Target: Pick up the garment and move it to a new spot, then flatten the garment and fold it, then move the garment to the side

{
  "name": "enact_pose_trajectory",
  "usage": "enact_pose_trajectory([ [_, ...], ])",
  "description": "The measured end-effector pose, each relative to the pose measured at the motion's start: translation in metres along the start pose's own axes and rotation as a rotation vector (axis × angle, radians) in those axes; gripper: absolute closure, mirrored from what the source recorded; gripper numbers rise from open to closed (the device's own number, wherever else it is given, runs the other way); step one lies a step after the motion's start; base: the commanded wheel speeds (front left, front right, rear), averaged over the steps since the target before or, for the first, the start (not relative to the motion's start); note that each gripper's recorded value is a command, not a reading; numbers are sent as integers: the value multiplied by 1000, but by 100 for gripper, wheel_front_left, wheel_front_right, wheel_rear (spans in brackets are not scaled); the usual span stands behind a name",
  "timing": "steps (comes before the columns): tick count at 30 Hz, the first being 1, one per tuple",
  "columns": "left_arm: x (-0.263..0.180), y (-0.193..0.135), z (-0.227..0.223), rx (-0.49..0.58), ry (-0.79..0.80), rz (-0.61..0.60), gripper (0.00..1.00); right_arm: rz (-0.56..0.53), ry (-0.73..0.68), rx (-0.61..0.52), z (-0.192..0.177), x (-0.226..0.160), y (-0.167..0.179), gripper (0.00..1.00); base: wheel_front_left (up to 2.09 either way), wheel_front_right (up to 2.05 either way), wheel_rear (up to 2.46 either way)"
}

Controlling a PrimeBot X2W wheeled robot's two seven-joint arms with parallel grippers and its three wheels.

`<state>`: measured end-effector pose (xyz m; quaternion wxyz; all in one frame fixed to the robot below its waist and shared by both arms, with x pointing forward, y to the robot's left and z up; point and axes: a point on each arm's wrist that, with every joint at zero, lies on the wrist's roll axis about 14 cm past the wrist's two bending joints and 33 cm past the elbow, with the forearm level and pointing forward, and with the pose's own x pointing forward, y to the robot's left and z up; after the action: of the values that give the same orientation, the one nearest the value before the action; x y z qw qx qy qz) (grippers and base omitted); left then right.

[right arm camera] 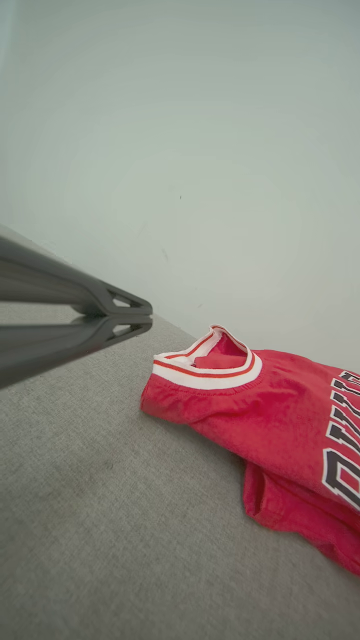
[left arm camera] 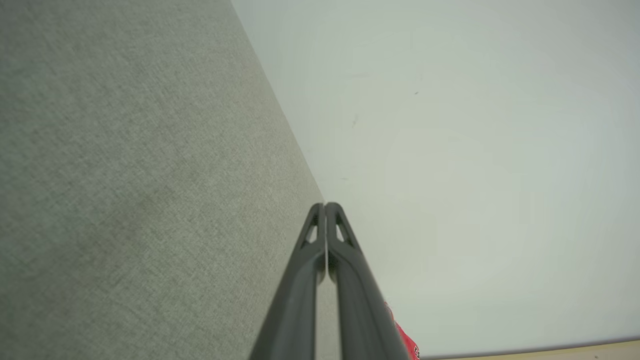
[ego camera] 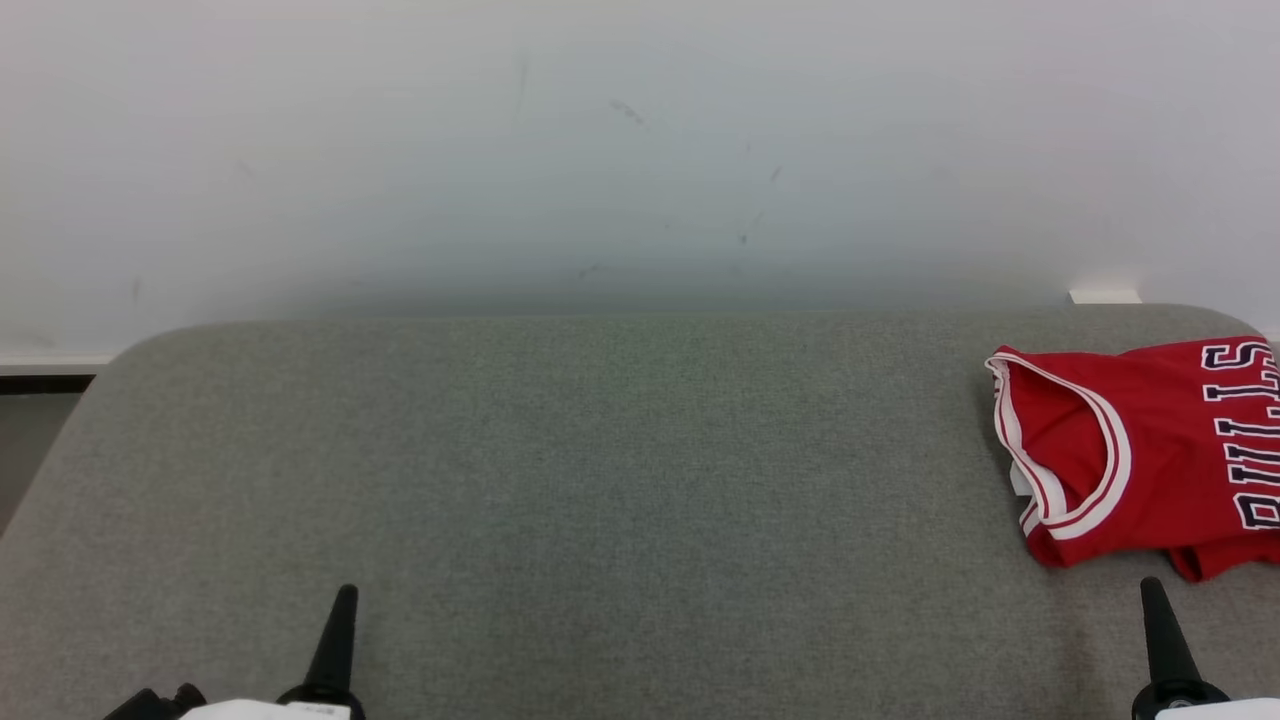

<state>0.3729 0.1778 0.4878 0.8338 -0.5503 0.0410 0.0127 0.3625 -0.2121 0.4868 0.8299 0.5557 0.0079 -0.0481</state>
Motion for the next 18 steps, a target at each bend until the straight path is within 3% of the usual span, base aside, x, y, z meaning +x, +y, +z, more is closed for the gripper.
enact_pose_trajectory([
  [18,6,-4,10,-170,-12,-20,100,25,20,162,-2,10,9,100,0,0,0],
])
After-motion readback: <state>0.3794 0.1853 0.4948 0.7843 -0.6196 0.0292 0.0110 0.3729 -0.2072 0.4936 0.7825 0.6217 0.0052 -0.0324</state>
